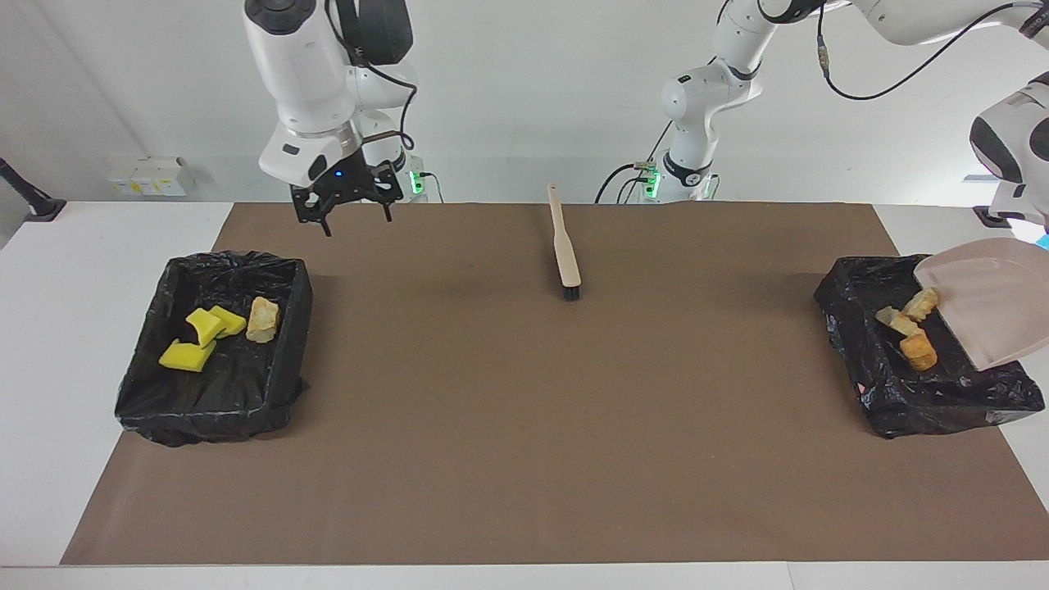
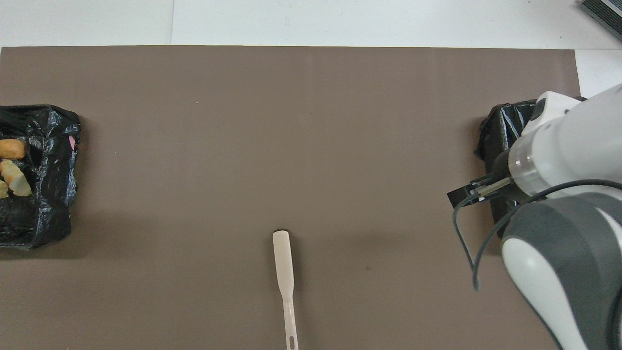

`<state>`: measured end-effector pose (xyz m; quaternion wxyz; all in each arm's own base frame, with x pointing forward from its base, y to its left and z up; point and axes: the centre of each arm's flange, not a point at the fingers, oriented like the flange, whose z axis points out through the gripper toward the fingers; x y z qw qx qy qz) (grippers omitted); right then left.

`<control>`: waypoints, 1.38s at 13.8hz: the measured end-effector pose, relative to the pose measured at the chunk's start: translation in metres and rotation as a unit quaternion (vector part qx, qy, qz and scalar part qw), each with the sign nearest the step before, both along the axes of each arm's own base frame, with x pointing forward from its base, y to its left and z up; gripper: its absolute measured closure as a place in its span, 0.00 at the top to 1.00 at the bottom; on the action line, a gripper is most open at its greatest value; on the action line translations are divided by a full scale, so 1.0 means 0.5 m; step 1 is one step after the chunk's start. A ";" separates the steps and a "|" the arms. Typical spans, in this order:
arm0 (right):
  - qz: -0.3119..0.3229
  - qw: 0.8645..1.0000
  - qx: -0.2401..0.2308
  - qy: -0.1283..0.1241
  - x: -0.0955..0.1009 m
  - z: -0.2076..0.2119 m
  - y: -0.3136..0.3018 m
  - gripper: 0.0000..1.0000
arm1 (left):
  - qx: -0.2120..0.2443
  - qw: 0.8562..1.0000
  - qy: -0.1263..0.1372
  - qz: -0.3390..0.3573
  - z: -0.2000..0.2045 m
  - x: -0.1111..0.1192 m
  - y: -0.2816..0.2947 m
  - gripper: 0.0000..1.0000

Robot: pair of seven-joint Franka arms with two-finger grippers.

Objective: Sweep and dump trash in bin
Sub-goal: 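Tilt the dustpan with the left gripper to dump scraps into the bag, then bring the empty dustpan to the table center with the left gripper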

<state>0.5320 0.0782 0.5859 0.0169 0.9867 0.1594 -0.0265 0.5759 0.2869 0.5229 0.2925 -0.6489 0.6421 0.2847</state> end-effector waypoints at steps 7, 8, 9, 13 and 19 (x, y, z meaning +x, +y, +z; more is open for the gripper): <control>-0.063 0.998 -0.007 -0.011 0.013 0.022 -0.193 1.00 | 0.044 0.998 -0.051 -0.007 0.147 -0.042 -0.025 0.33; -0.078 0.997 -0.006 -0.015 0.012 0.030 -0.196 1.00 | 0.033 0.997 -0.062 -0.009 0.155 -0.037 -0.049 0.33; -0.093 0.995 -0.004 -0.020 0.007 0.040 -0.192 1.00 | 0.010 0.997 -0.078 -0.003 0.152 -0.026 -0.085 0.33; -0.099 0.995 0.000 -0.031 -0.007 0.064 -0.138 1.00 | -0.120 0.984 -0.114 0.071 0.098 0.009 -0.264 0.33; -0.103 0.994 0.001 -0.028 -0.008 0.063 -0.145 1.00 | -0.226 0.925 -0.162 0.258 0.004 0.017 -0.589 0.33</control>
